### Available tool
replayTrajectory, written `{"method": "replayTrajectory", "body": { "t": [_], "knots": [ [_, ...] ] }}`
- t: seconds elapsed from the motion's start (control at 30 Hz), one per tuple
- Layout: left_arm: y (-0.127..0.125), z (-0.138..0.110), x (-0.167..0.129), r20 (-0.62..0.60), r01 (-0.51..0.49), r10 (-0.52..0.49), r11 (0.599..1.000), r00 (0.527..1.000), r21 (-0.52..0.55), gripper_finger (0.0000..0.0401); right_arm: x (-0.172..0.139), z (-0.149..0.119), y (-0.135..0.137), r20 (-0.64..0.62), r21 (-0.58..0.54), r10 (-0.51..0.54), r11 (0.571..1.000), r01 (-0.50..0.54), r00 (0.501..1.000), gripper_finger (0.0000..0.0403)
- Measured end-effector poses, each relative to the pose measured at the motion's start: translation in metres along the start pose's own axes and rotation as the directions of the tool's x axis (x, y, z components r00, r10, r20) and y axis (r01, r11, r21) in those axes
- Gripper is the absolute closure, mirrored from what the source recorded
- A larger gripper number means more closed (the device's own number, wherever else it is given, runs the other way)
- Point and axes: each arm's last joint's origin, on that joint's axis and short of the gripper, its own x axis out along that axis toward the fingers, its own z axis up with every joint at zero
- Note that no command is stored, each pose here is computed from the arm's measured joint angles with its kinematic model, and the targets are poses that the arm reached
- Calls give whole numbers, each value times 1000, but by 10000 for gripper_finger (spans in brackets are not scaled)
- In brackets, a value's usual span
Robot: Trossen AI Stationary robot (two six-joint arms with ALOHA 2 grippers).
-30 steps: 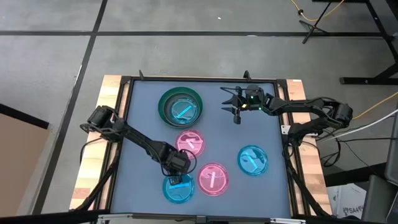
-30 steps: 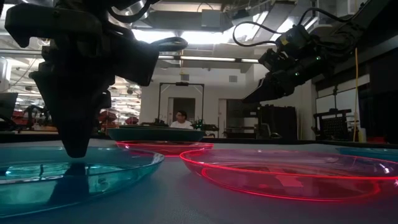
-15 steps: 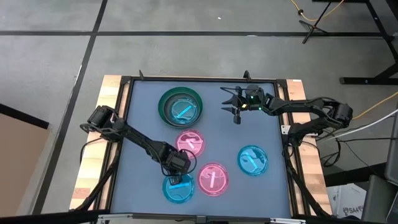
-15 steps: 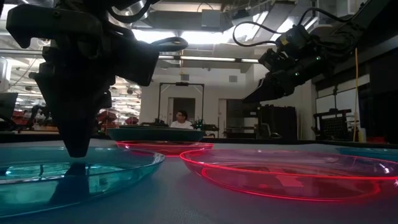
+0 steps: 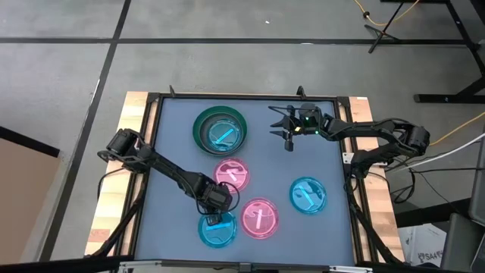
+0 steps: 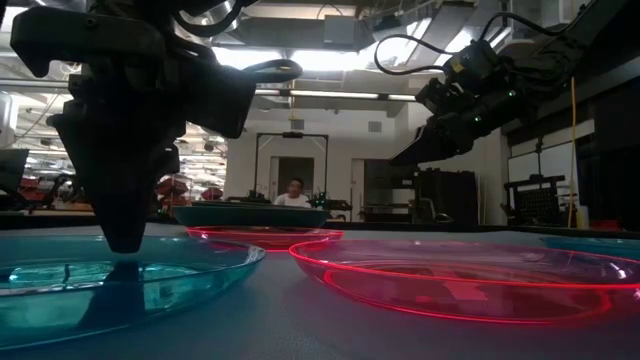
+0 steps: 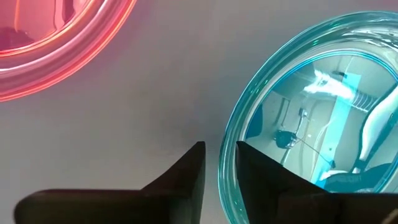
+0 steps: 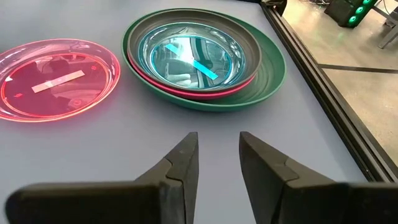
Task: Stack plastic plates
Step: Stack the left blue plate on the top blue plate
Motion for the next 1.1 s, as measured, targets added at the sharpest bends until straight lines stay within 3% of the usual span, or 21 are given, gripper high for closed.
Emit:
{"method": "replayTrajectory", "body": {
  "t": [0.2, 0.5, 1.1],
  "knots": [
    [0, 0, 0, 1, -1, 1, 1000, 1000, 0, 332, 0, 0, 0, 0, 0, 0, 1000, 0, 1000, 297],
    [0, 0, 0, 2, 0, 0, 1000, 1000, 1, 395, 0, 0, 0, 0, 0, 0, 1000, 0, 1000, 297],
    [0, 0, -9, 19, 5, -6, 999, 1000, 32, 401, 0, 0, 0, 0, 0, -1, 1000, 1, 1000, 297]
  ]
}}
